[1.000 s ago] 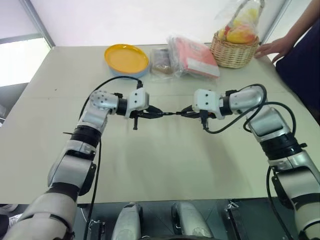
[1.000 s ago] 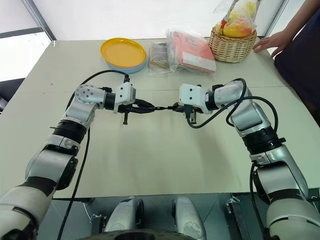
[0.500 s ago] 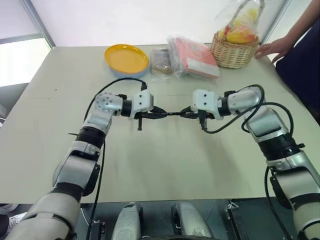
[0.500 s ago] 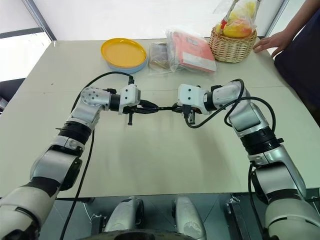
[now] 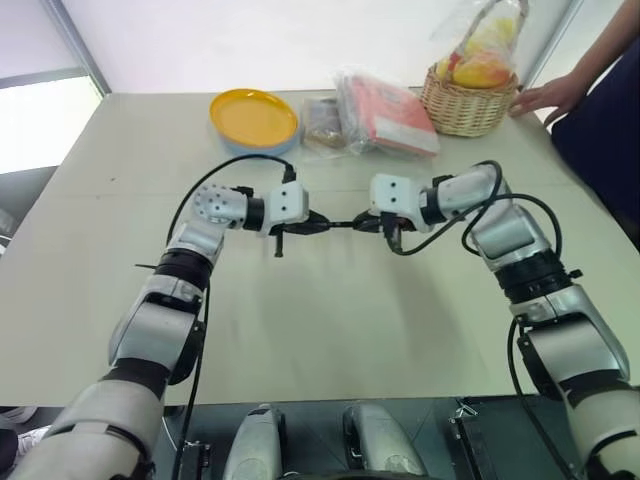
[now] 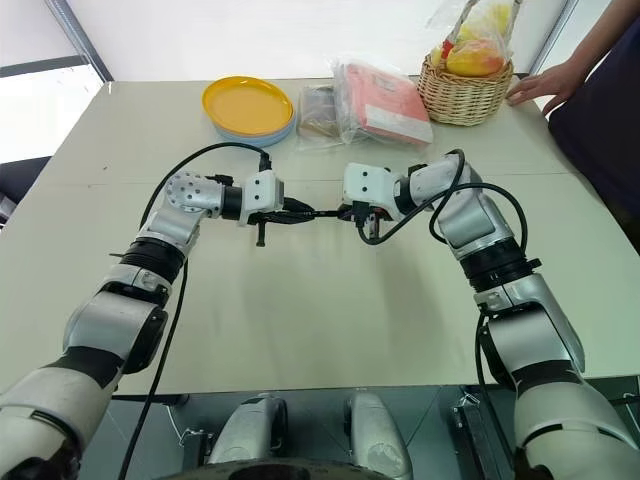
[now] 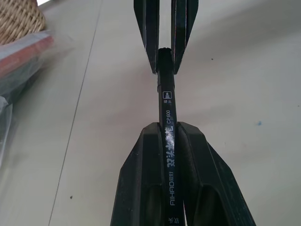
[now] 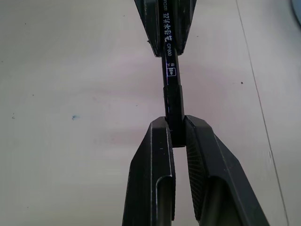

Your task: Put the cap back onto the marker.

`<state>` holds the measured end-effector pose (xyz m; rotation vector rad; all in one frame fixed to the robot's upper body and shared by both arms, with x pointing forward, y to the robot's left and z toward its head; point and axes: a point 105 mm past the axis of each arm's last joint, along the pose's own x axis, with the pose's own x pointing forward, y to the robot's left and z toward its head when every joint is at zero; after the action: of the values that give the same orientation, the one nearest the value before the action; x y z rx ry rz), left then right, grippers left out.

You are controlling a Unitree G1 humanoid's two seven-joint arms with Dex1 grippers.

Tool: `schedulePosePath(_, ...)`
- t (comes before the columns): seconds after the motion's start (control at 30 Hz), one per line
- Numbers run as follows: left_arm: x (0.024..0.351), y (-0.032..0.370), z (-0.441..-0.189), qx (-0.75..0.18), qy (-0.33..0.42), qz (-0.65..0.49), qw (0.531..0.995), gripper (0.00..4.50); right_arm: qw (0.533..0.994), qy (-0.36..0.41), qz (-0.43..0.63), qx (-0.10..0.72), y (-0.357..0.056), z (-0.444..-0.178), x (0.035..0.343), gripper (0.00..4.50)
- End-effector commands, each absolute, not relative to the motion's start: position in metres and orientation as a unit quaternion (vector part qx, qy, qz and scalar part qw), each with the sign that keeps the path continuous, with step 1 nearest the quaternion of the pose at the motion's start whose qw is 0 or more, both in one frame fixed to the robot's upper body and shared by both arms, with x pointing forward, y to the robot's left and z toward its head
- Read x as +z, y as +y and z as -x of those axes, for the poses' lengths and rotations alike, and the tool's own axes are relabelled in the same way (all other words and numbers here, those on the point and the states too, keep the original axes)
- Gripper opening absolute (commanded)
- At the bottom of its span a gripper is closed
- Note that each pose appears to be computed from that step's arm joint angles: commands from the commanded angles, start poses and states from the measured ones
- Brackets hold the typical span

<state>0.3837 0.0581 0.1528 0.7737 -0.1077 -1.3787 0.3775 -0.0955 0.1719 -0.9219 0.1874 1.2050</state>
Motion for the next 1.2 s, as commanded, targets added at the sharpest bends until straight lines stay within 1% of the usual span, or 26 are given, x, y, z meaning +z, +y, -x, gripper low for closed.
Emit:
schedulePosePath(0.03,0.161,0.027,-0.371,-0.652,-0.095,-0.359,0.661,0.0,0.694,-0.026,0.432,0.575,-0.053,-0.367,0.215,0.04)
schedulePosePath(0.2,0.161,0.037,-0.376,-0.638,-0.088,-0.371,0.669,0.0,0.691,0.023,0.459,0.558,-0.079,-0.372,0.201,0.04)
schedulePosePath(0.27,0.161,0.039,-0.377,-0.635,-0.086,-0.373,0.671,0.0,0.689,0.037,0.469,0.552,-0.086,-0.374,0.198,0.93)
schedulePosePath(0.3,0.161,0.04,-0.378,-0.632,-0.086,-0.373,0.673,0.0,0.69,0.041,0.472,0.548,-0.09,-0.374,0.197,1.23)
schedulePosePath(0.33,0.162,0.042,-0.379,-0.63,-0.085,-0.374,0.675,0.0,0.691,0.048,0.475,0.543,-0.094,-0.375,0.196,1.68)
schedulePosePath(0.4,0.162,0.044,-0.381,-0.625,-0.083,-0.374,0.68,0.0,0.695,0.058,0.481,0.532,-0.102,-0.377,0.195,2.78)
schedulePosePath(0.43,0.162,0.045,-0.382,-0.623,-0.083,-0.373,0.682,0.0,0.696,0.061,0.486,0.525,-0.107,-0.379,0.196,3.41)
schedulePosePath(0.47,0.162,0.046,-0.383,-0.622,-0.082,-0.373,0.684,0.0,0.698,0.063,0.489,0.52,-0.11,-0.379,0.197,3.83)
schedulePosePath(0.5,0.162,0.047,-0.383,-0.62,-0.08,-0.371,0.686,0.0,0.703,0.06,0.492,0.511,-0.114,-0.381,0.199,4.4)
schedulePosePath(0.57,0.162,0.05,-0.384,-0.617,-0.076,-0.365,0.693,0.0,0.723,0.044,0.485,0.491,-0.117,-0.386,0.208,4.47)
schedulePosePath(0.6,0.164,0.053,-0.387,-0.607,-0.075,-0.35,0.71,0.0,0.746,0.025,0.461,0.481,-0.117,-0.389,0.219,4.47)
schedulePosePath(0.63,0.169,0.058,-0.393,-0.585,-0.075,-0.324,0.74,0.0,0.776,0.007,0.416,0.475,-0.117,-0.39,0.233,4.47)
schedulePosePath(0.67,0.172,0.065,-0.398,-0.563,-0.072,-0.3,0.767,0.0,0.792,-0.008,0.379,0.479,-0.117,-0.388,0.242,4.47)
schedulePosePath(0.73,0.174,0.083,-0.408,-0.502,-0.055,-0.267,0.821,0.0,0.81,-0.028,0.31,0.497,-0.117,-0.379,0.253,4.47)
schedulePosePath(0.83,0.17,0.113,-0.412,-0.414,-0.012,-0.22,0.883,0.0,0.808,-0.037,0.245,0.535,-0.113,-0.361,0.256,4.47)
schedulePosePath(0.93,0.163,0.147,-0.41,-0.306,0.033,-0.164,0.937,0.0,0.8,-0.033,0.228,0.553,-0.11,-0.349,0.25,4.47)
schedulePosePath(1.07,0.148,0.163,-0.388,-0.245,0.07,-0.101,0.962,0.0,0.787,-0.029,0.214,0.577,-0.102,-0.339,0.24,4.47)
schedulePosePath(1.2,0.132,0.169,-0.373,-0.202,0.103,-0.071,0.971,0.0,0.775,-0.026,0.214,0.594,-0.096,-0.334,0.236,4.47)
